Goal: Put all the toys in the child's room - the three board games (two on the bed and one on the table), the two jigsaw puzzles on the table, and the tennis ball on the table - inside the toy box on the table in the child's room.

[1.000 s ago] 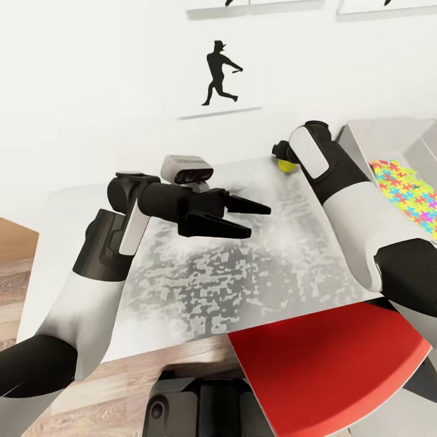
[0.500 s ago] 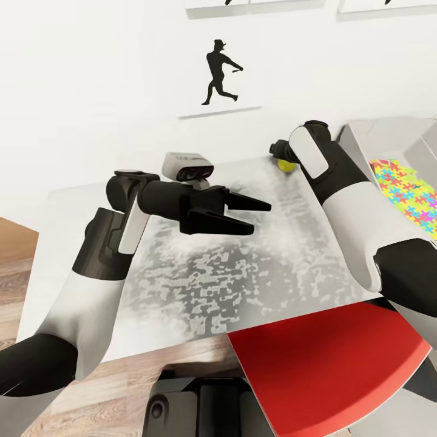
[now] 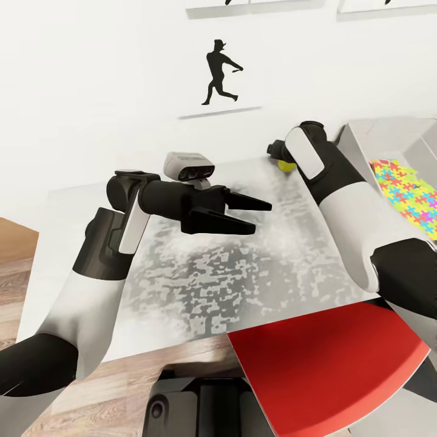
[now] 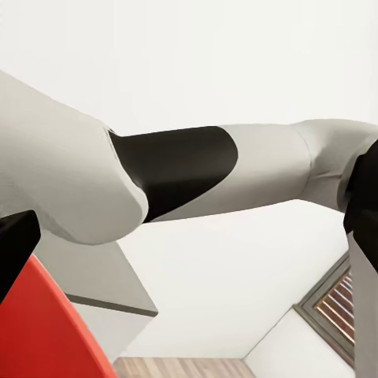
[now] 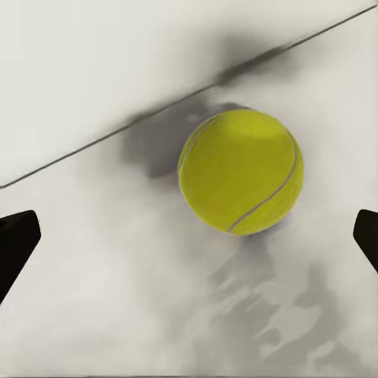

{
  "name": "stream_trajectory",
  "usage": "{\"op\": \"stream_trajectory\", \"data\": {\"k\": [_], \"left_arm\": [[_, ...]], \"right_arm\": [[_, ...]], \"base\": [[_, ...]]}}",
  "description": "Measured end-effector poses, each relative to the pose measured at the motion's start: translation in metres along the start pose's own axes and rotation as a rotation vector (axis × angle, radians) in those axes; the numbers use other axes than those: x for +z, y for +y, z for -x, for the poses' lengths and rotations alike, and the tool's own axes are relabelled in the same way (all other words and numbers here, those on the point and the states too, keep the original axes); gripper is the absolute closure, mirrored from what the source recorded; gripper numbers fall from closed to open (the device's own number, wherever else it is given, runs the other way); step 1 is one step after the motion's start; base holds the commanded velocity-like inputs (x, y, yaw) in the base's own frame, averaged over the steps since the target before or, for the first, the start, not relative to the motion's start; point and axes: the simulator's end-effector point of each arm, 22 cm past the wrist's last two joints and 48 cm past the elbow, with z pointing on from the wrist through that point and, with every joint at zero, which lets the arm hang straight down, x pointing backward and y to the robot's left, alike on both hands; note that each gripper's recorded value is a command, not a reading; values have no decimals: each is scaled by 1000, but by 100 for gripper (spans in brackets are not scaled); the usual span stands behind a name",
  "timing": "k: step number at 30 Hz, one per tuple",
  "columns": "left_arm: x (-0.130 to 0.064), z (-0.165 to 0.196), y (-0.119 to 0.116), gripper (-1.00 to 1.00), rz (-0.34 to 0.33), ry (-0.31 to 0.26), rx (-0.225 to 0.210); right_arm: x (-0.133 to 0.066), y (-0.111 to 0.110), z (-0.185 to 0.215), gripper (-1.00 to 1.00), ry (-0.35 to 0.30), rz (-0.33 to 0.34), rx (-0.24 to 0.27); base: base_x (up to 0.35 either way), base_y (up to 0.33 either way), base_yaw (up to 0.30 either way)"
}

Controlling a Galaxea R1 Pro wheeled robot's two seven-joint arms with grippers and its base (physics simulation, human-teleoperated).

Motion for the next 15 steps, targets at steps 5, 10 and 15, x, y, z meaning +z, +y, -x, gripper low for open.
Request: {"op": "stream_trajectory", "data": {"k": [5, 10, 15], "left_arm": [[0, 0, 0, -100, 0, 0, -1], [0, -1, 2, -100, -1, -1, -3], [-1, -3, 4, -100, -1, -3, -7]], "right_arm": [[-1, 2, 0, -100, -5, -5, -11], [1, 2, -1, -100, -10, -16, -24], [4, 2, -3, -100, -9, -22, -31]], "base": [[0, 0, 0], [0, 0, 0], [0, 0, 0]]}}
